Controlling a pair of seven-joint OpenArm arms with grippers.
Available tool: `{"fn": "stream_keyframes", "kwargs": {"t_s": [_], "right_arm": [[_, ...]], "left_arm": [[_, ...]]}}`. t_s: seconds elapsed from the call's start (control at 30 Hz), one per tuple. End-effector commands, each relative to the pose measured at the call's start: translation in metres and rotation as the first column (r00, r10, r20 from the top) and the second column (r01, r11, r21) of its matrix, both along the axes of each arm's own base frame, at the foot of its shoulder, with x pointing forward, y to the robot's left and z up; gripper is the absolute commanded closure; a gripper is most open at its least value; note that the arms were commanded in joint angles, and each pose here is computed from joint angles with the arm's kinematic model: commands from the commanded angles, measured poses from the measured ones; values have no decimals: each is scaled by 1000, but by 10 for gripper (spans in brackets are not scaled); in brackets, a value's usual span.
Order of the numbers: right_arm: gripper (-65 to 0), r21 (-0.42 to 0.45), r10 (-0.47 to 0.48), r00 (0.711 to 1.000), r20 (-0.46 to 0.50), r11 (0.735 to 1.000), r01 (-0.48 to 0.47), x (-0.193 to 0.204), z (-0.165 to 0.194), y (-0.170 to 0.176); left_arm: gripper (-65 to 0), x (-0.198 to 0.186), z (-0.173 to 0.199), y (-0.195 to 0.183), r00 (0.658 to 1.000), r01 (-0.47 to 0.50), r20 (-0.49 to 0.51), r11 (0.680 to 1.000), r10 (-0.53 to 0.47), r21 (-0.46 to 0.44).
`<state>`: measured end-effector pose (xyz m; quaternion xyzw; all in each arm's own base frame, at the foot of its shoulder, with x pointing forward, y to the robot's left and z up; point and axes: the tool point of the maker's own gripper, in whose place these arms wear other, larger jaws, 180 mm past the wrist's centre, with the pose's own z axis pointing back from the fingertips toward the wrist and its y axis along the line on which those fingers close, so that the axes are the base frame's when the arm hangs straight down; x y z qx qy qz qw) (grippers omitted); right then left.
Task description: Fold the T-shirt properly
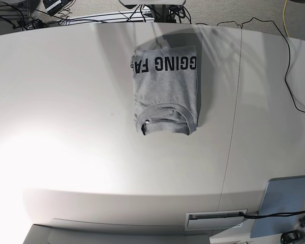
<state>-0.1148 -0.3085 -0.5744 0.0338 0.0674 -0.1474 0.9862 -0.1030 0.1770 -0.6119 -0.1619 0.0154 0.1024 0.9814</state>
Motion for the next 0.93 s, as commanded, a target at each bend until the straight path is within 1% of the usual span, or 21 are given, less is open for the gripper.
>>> {"fn": "stream_keyframes", "kwargs": {"t_s": [0.0, 0.1, 0.17, 0.23, 0.3, 0.37, 0.4, 0.47, 0.5, 0.57, 0.63, 0.7, 0.9], "right_arm": [[0, -9, 5, 1000, 11, 1000, -5, 4, -1, -10], [0, 8, 9, 996, 85, 1000, -9, 30, -15, -7], [0, 2, 27, 991, 131, 1000, -27, 48, -22, -5], [0, 13, 34, 986, 165, 999, -36, 64, -30, 5], [0, 48, 60, 985, 159, 997, -68, 70, -38, 26], [0, 71, 108, 984, 142, 990, -119, 71, -48, 50], [0, 64, 135, 982, 131, 988, -144, 69, -52, 59], [0, 10, 194, 974, 115, 980, -196, 66, -61, 70], [0, -24, 224, 968, 110, 975, -222, 65, -64, 72], [0, -53, 272, 956, 113, 962, -267, 64, -68, 79], [0, -40, 283, 951, 124, 959, -280, 63, -70, 88], [0, -22, 289, 949, 129, 957, -289, 64, -71, 96], [0, -7, 318, 939, 133, 948, -320, 66, -73, 106]], "left_arm": [[-94, 4, -1, 4, 1000, -2, 1, 1000, 2, 3], [-94, 30, -10, -1, 1000, -21, 24, 1000, 21, 5], [-95, 42, -18, -2, 999, -49, 21, 997, 48, 52], [-94, 50, -25, -13, 998, -67, 18, 995, 65, 69], [-94, 53, -30, -36, 999, -34, 1, 998, 34, 51], [-95, 53, -35, -57, 1000, 14, -10, 998, -13, 56], [-94, 53, -37, -64, 999, 39, -17, 997, -38, 62], [-94, 51, -40, -76, 997, 64, -40, 996, -62, 66], [-94, 51, -41, -79, 997, 67, -46, 996, -64, 64], [-94, 51, -41, -81, 998, 47, -54, 997, -44, 59], [-94, 49, -41, -78, 998, 28, -58, 998, -24, 63], [-95, 49, -41, -76, 998, 30, -59, 997, -26, 66], [-95, 52, -42, -77, 998, 28, -54, 998, -25, 64]]}}
